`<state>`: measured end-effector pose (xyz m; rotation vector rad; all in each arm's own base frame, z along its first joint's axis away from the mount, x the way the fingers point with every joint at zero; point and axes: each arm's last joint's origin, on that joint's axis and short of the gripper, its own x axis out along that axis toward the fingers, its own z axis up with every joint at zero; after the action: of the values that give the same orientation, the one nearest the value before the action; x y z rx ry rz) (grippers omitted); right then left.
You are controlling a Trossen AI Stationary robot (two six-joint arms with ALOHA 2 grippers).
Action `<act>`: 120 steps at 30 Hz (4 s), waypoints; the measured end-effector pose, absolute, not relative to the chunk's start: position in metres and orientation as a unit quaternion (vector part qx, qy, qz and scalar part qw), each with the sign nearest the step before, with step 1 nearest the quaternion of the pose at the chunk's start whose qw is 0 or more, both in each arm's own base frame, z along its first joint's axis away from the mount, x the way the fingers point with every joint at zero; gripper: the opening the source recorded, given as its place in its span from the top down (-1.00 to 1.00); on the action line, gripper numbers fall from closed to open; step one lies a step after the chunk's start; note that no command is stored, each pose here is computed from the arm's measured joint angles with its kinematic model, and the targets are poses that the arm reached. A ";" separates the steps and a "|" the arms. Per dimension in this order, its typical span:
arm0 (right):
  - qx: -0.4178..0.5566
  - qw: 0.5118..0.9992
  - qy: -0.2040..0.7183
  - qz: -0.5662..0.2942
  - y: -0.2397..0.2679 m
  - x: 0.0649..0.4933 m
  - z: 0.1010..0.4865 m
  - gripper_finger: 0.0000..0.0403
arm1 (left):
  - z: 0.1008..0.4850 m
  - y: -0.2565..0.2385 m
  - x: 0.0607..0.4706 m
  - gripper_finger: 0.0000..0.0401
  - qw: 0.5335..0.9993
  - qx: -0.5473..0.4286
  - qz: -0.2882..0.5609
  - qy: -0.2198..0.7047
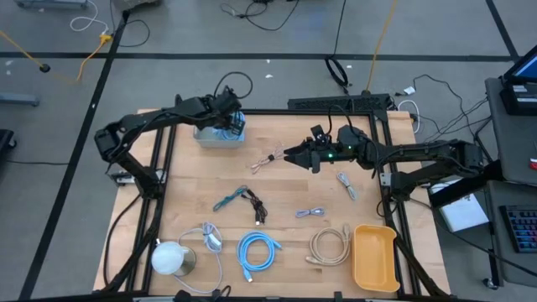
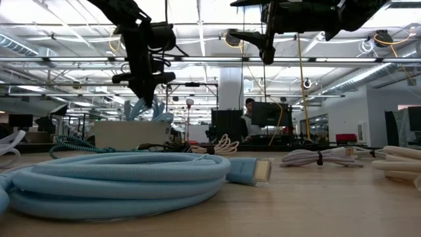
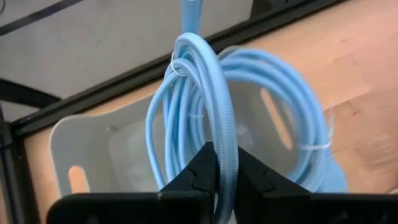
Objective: Pick & Place USB Port
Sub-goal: Put the top blue HDMI cable into the gray bin, then put the brown charger cable into the yellow bin
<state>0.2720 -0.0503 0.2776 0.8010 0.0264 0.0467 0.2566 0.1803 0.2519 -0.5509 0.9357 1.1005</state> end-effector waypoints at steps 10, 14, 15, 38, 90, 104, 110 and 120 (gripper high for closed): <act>0.388 0.921 0.006 0.026 -0.050 0.272 0.279 -0.26 | 0.251 0.181 0.256 0.87 0.716 -0.245 0.495 0.426; 0.388 0.921 0.007 0.026 -0.050 0.272 0.279 -0.26 | 0.245 0.182 0.259 0.87 0.711 -0.249 0.494 0.433; 0.388 0.921 0.007 0.026 -0.050 0.272 0.279 -0.26 | 0.243 0.182 0.259 0.90 0.712 -0.250 0.490 0.438; 0.388 0.921 0.007 0.027 -0.050 0.272 0.279 -0.26 | 0.242 0.181 0.270 -0.18 0.746 -0.264 0.439 0.427; -0.126 0.914 0.380 -0.061 -0.084 0.324 0.172 -0.26 | 0.417 0.108 0.239 -0.17 0.869 -0.245 0.325 0.281; -0.086 0.897 0.425 -0.088 -0.146 0.346 0.177 -0.26 | 0.415 0.104 0.238 -0.17 0.863 -0.253 0.323 0.293; -0.007 0.891 0.445 -0.089 -0.147 0.353 0.189 -0.26 | 0.415 0.096 0.242 -0.17 0.867 -0.251 0.311 0.298; 0.064 0.876 0.471 -0.080 -0.144 0.356 0.167 -0.26 | 0.415 0.086 0.245 -0.17 0.870 -0.234 0.314 0.298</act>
<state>0.3559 -0.1443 0.1667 0.1342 0.9825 -0.1675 0.2451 0.0863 0.4147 -0.4896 0.6239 0.6566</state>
